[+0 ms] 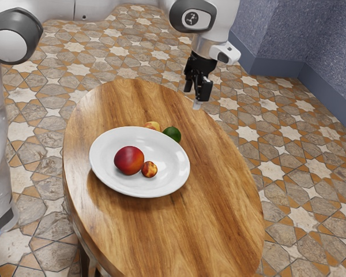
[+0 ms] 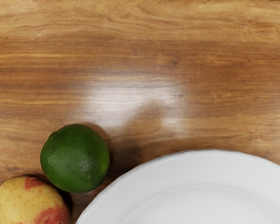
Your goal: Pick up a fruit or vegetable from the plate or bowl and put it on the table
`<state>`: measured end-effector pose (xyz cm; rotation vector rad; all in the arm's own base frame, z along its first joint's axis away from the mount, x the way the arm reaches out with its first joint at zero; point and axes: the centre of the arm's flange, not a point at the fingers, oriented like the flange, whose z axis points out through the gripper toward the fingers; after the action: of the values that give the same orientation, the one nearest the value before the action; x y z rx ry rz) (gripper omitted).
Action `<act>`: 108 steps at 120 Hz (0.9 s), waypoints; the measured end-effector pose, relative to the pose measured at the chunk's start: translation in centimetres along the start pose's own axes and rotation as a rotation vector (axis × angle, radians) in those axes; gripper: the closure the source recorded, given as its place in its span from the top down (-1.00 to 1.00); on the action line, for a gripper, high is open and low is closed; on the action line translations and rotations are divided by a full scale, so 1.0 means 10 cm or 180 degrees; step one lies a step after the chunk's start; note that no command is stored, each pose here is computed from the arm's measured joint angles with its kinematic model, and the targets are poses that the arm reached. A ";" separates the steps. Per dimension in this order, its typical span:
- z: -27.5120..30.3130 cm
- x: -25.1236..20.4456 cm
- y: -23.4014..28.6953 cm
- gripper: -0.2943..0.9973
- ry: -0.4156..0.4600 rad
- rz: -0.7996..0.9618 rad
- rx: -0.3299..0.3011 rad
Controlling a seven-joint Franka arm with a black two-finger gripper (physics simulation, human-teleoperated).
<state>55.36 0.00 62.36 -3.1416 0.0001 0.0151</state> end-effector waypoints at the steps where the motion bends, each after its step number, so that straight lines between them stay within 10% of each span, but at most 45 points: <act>1: -0.06 0.12 0.01 0.54 0.0058 0.0009 -0.0018; 16: -0.31 0.69 -0.53 0.54 0.0345 -0.0221 -0.0020; 108: -0.12 0.82 -0.58 0.54 0.0254 0.0152 0.0034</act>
<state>63.60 5.81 63.51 -3.1284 0.0751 -0.1101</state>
